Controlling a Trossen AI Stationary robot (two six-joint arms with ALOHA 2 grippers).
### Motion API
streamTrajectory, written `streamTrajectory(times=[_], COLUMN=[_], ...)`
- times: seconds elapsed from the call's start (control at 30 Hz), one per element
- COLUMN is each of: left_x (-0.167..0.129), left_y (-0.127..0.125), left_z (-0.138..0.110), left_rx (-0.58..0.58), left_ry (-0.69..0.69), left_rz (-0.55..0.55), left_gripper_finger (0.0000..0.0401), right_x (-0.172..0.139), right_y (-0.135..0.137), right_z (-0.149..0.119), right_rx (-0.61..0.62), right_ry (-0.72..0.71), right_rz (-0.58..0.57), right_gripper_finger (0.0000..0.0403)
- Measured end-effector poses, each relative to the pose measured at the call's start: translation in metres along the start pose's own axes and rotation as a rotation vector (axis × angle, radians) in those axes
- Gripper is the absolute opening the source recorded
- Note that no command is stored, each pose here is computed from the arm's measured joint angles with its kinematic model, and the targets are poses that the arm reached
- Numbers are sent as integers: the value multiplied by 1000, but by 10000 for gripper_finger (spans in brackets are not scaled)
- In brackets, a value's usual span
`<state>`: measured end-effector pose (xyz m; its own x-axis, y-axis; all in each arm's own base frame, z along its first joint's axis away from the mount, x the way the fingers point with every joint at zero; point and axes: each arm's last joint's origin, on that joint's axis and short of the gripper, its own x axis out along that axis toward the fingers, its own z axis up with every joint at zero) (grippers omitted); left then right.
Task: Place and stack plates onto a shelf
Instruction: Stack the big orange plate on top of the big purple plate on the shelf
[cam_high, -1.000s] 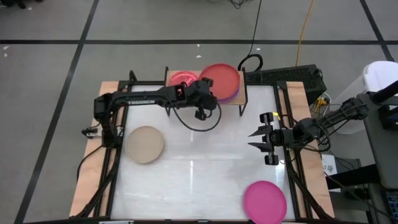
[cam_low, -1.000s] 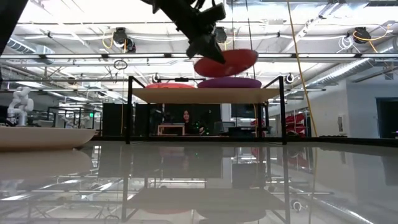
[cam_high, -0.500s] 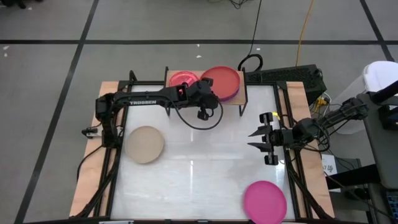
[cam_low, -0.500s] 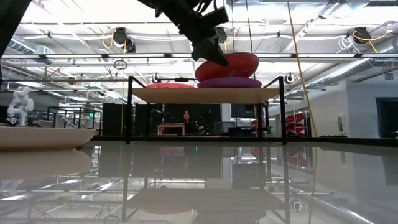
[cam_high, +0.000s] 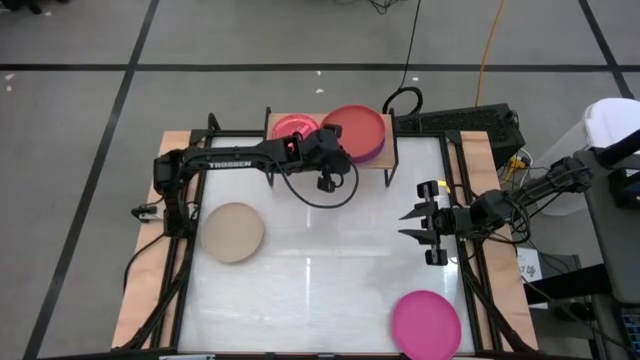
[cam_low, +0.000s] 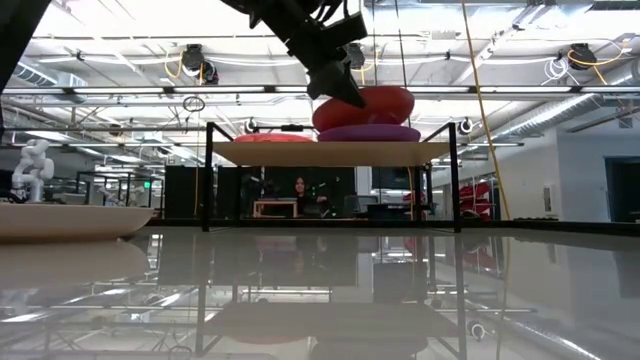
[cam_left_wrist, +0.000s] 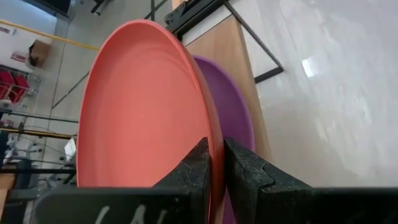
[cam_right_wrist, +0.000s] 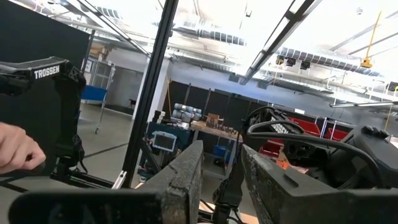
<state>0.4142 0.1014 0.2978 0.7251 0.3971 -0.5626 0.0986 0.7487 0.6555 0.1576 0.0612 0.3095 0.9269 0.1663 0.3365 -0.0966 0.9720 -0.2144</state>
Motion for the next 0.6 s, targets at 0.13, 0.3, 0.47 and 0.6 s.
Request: streamTrajectory(times=[0.13, 0.3, 0.47, 0.6], left_x=[0, 0, 0, 0], left_y=[0, 0, 1, 2], left_z=[0, 0, 1, 1], left_rx=[-1, -2, -23, -32], left_ry=[2, 2, 1, -1], left_rz=[2, 6, 20, 27], left_gripper_finger=[43, 65, 112, 138], right_x=[0, 0, 0, 0], right_y=[0, 0, 0, 0], right_z=[0, 0, 0, 0], right_rx=[0, 0, 0, 0], right_ry=[0, 0, 0, 0], right_rz=[0, 0, 0, 0], right_gripper_finger=[93, 93, 93, 93])
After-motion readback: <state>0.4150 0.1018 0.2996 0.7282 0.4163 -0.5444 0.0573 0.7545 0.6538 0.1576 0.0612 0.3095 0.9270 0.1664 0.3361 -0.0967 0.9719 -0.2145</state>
